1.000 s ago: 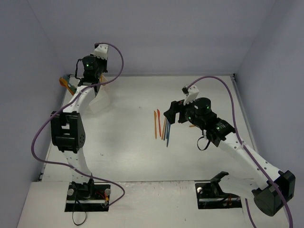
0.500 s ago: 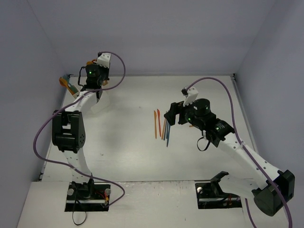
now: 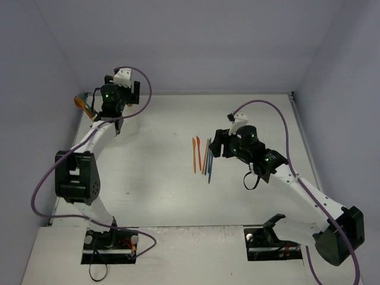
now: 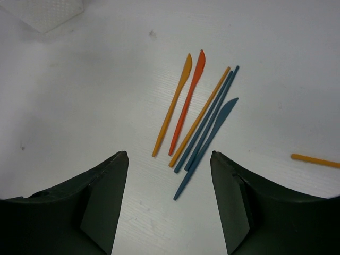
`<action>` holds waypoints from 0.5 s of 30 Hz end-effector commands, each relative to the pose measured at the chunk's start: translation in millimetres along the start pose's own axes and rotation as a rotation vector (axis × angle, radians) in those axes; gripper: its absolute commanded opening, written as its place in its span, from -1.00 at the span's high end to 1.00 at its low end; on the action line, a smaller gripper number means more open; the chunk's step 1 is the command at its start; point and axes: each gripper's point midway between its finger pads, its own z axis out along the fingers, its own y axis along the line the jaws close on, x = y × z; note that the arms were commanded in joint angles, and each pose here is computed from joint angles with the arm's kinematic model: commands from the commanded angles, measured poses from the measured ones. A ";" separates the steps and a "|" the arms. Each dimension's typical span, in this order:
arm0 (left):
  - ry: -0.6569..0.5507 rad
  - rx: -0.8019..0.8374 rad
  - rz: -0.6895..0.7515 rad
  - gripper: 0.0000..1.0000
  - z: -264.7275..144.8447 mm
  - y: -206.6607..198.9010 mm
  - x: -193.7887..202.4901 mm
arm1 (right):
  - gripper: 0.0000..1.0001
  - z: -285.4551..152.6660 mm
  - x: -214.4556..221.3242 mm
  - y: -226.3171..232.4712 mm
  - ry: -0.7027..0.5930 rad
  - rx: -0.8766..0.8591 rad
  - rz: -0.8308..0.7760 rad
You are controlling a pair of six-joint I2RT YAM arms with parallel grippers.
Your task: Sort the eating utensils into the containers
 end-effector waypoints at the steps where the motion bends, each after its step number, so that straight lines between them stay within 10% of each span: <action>1: -0.217 -0.058 -0.126 -0.54 -59.8 13.4 -108.7 | -0.17 14.9 8.6 -22.6 0.032 0.142 0.102; 15: 0.220 0.069 -0.432 -0.62 -196.6 -40.2 -49.2 | -0.13 42.1 111.6 -19.3 0.298 0.276 0.177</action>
